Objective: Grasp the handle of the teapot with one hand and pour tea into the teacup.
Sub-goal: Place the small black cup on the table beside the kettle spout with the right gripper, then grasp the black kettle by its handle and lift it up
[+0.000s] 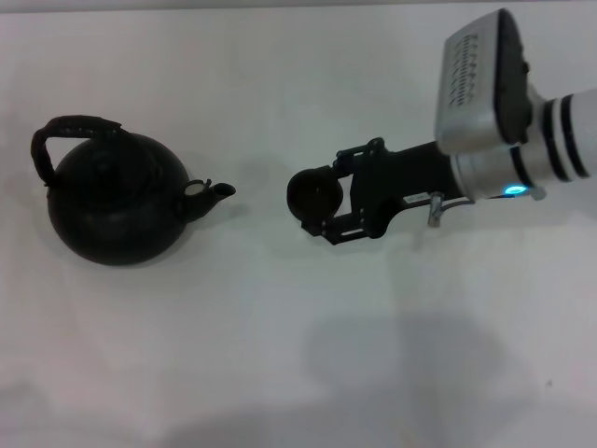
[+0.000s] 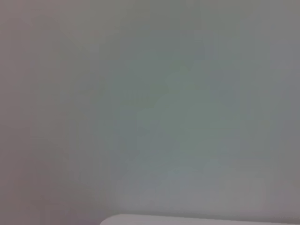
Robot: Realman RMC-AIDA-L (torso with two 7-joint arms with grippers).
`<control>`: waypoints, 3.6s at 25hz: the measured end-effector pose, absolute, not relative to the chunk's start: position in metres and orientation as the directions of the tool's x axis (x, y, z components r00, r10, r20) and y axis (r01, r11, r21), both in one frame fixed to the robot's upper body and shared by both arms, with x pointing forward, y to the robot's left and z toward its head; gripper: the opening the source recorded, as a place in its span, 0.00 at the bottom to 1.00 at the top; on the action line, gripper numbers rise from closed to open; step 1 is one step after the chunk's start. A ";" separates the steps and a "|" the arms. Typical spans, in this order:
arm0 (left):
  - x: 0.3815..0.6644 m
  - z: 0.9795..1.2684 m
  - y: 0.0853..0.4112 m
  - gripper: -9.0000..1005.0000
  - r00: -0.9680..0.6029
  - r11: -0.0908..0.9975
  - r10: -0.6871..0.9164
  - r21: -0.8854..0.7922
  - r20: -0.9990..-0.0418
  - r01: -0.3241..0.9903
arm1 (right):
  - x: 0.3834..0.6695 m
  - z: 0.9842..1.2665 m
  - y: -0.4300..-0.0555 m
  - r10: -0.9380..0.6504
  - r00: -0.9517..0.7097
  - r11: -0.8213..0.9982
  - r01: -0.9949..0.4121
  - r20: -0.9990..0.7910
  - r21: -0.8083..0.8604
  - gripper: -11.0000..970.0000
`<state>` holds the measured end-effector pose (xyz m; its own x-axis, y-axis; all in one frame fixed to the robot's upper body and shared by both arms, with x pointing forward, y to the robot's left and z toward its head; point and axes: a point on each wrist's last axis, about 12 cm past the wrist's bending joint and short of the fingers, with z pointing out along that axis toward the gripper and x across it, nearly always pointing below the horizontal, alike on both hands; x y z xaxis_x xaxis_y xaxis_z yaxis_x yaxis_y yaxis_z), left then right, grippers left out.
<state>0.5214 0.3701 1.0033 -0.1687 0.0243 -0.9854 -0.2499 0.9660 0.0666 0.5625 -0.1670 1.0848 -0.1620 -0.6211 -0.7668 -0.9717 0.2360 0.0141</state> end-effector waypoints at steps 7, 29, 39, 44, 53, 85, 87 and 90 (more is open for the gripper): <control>0.524 1.005 0.370 0.70 -0.163 0.966 0.026 0.067 -0.986 -0.248 | 0.562 1.071 -0.153 -0.671 -0.136 0.222 -0.975 -0.728 -0.022 0.74; 0.524 1.004 0.368 0.70 -0.165 0.967 0.025 0.065 -0.986 -0.245 | 0.557 1.054 -0.142 -0.729 -0.109 0.209 -0.976 -0.676 -0.067 0.74; 0.521 1.003 0.369 0.70 -0.170 0.966 0.024 0.066 -0.985 -0.248 | 0.557 1.052 -0.143 -0.734 -0.110 0.209 -0.975 -0.670 -0.070 0.74; 0.521 1.003 0.370 0.70 -0.168 0.966 0.024 0.066 -0.985 -0.249 | 0.557 1.052 -0.144 -0.732 -0.117 0.213 -0.975 -0.671 -0.062 0.80; 0.521 1.003 0.370 0.70 -0.167 0.966 0.026 0.068 -0.986 -0.250 | 0.562 1.059 -0.146 -0.716 -0.139 0.234 -0.971 -0.684 -0.047 0.88; 0.501 1.003 0.379 0.70 -0.113 0.959 0.045 0.075 -0.993 -0.273 | 0.550 1.120 -0.292 -0.157 -0.234 0.432 -0.890 -0.959 0.147 0.89; 0.492 1.004 0.381 0.70 -0.085 0.957 0.058 0.080 -0.995 -0.279 | 0.541 1.107 -0.311 -0.090 -0.221 0.510 -0.848 -0.971 0.146 0.88; 0.486 1.004 0.383 0.70 -0.072 0.957 0.069 0.086 -0.995 -0.277 | 0.536 1.097 -0.320 -0.052 -0.199 0.557 -0.819 -0.979 0.137 0.88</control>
